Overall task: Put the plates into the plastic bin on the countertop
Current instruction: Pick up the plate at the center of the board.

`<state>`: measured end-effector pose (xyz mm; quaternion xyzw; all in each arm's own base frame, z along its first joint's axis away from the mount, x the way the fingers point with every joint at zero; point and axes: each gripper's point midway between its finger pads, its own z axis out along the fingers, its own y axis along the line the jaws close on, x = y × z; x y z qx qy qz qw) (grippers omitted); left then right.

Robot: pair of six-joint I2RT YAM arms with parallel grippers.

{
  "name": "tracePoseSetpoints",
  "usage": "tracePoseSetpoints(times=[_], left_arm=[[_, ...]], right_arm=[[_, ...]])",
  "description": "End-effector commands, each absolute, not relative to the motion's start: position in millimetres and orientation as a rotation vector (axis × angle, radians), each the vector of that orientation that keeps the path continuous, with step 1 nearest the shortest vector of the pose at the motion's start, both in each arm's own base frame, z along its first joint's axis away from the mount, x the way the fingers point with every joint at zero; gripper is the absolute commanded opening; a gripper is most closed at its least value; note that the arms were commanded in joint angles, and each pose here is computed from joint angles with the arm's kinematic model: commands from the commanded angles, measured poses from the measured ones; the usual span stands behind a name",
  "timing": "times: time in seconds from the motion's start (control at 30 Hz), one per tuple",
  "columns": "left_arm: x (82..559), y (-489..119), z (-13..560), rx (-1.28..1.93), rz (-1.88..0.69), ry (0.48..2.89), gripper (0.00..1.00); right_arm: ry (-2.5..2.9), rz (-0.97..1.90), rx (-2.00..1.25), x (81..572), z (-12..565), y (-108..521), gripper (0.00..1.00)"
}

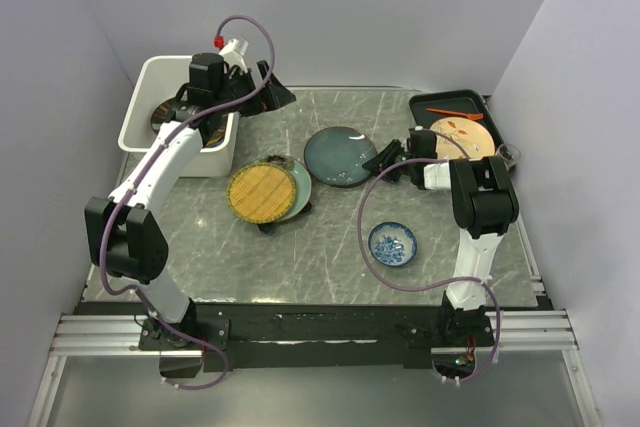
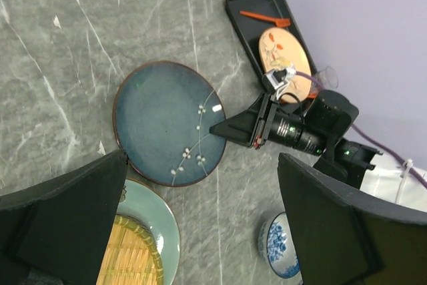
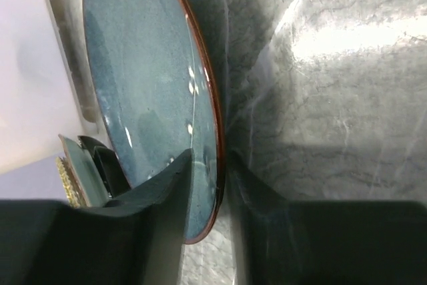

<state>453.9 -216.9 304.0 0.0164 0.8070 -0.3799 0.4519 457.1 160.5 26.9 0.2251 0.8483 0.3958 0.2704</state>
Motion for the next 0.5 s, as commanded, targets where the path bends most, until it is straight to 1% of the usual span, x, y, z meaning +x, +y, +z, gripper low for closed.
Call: tracePoseSetpoints(times=[0.0, 0.03, 0.13, 0.2, 0.23, 0.47], left_arm=[[455.6, -223.4, 305.3, 0.111, -0.932, 1.981, 0.99], [455.9, -223.7, 303.5, 0.112, -0.928, 1.986, 0.99], [455.1, -222.6, 296.7, 0.107, -0.925, 2.005, 0.99], [454.3, -223.2, 295.9, 0.109, -0.926, 2.003, 0.99], [453.7, -223.3, 292.9, 0.108, -0.927, 2.009, 0.99], [452.2, -221.5, 284.1, 0.102, -0.916, 2.029, 0.99]], right_arm=[[2.246, 1.097, 0.581, 466.5, 36.5, 166.4, 0.18], [2.249, 1.098, 0.589, 463.6, 34.7, 166.2, 0.11], [2.228, 1.095, 0.581, 463.6, 42.4, 164.6, 0.03], [2.205, 1.094, 0.573, 464.6, 51.3, 163.4, 0.02], [2.202, 1.093, 0.581, 463.7, 51.9, 162.2, 0.00], [2.102, 1.101, 0.578, 464.5, 87.2, 154.5, 0.00]])
